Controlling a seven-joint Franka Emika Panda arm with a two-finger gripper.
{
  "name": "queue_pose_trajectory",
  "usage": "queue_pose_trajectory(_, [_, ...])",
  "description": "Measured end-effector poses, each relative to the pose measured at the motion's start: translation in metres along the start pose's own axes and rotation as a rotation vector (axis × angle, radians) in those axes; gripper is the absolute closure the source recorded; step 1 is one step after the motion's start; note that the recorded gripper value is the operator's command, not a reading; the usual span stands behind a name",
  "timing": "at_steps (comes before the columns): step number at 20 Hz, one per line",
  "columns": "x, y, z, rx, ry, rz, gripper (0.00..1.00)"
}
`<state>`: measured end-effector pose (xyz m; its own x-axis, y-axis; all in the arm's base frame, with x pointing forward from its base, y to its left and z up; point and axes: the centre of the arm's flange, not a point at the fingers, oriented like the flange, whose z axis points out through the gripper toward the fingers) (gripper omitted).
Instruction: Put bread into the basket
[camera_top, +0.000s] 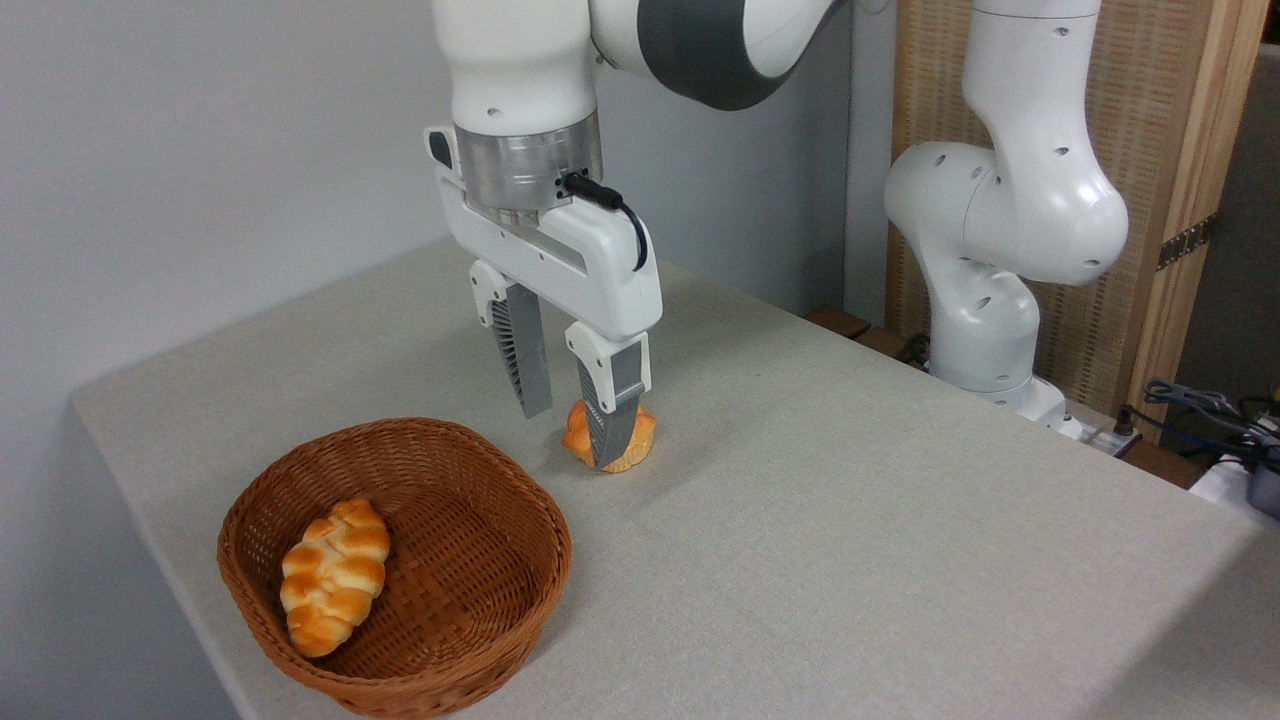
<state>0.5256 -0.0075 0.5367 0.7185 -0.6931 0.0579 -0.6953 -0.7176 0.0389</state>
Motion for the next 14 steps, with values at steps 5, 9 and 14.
queue_pose_trajectory(5, [0.012, 0.033, 0.037, -0.059, -0.065, 0.062, 0.00])
queue_pose_trajectory(9, [0.019, 0.061, 0.055, -0.085, -0.097, 0.113, 0.00])
queue_pose_trajectory(14, [0.024, 0.093, 0.074, -0.110, -0.129, 0.169, 0.00])
